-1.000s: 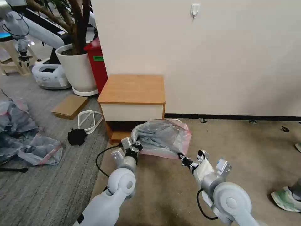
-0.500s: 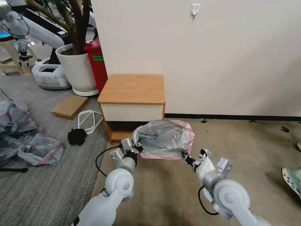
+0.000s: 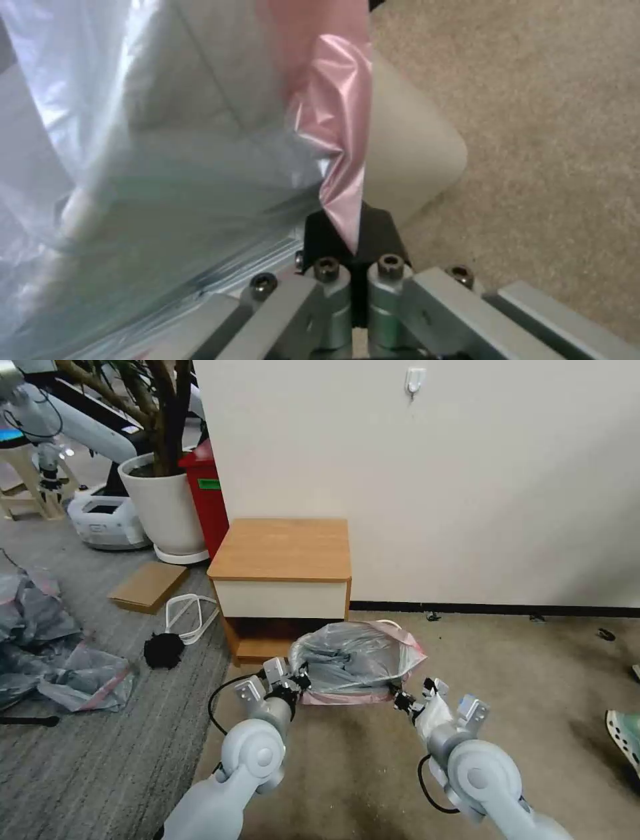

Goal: Pick up the garbage bag from the table and place it over the trash can.

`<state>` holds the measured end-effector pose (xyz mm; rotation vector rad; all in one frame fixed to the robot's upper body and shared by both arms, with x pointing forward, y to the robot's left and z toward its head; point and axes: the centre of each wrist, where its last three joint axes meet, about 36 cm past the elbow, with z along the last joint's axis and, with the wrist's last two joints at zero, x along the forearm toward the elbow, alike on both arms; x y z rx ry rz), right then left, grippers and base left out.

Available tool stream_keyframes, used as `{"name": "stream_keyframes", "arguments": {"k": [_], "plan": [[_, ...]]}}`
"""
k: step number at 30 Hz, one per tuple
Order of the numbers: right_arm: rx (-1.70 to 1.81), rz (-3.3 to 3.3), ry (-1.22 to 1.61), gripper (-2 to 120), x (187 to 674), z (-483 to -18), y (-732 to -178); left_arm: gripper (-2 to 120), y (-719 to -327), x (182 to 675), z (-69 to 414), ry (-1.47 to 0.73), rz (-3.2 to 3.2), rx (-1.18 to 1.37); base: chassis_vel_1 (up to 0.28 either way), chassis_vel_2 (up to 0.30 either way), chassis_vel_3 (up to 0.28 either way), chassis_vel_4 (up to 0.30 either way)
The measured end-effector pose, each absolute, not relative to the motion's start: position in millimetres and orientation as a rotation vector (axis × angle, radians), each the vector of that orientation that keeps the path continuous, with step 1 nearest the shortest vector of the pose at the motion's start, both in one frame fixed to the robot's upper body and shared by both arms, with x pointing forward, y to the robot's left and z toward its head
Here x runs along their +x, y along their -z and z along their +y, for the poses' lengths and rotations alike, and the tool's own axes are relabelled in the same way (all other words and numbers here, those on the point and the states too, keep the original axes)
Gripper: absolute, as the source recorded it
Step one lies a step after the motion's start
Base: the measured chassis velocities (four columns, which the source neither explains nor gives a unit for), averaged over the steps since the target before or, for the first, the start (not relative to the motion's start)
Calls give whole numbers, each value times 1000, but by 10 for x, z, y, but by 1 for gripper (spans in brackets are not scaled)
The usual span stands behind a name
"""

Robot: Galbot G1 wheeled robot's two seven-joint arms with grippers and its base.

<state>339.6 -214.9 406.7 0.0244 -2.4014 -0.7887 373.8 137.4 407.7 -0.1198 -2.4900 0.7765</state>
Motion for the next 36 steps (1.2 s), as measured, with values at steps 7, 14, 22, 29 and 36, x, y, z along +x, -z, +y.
{"name": "stream_keyframes", "arguments": {"k": [7, 14, 22, 29, 36], "plan": [[36, -2423, 750, 23, 3333, -2116, -4079, 3, -4008, 3780, 1486, -724, -2510, -82, 0, 0, 0, 0], [55, -2433, 720, 44, 3269, -2083, -4103, 3, -3956, 3838, 1570, -686, -2537, -50, 0, 0, 0, 0], [41, -2430, 687, 75, 3239, -2086, -4038, 3, -3974, 3853, 1607, -697, -2541, -40, 0, 0, 0, 0], [95, -2463, 692, 94, 3183, -2081, -4132, 3, -3942, 3880, 1639, -698, -2544, -19, 0, 0, 0, 0], [114, -2496, 725, 97, 3166, -2157, -4137, 3, -3871, 3908, 1680, -686, -2537, 11, 0, 0, 0, 0]]}}
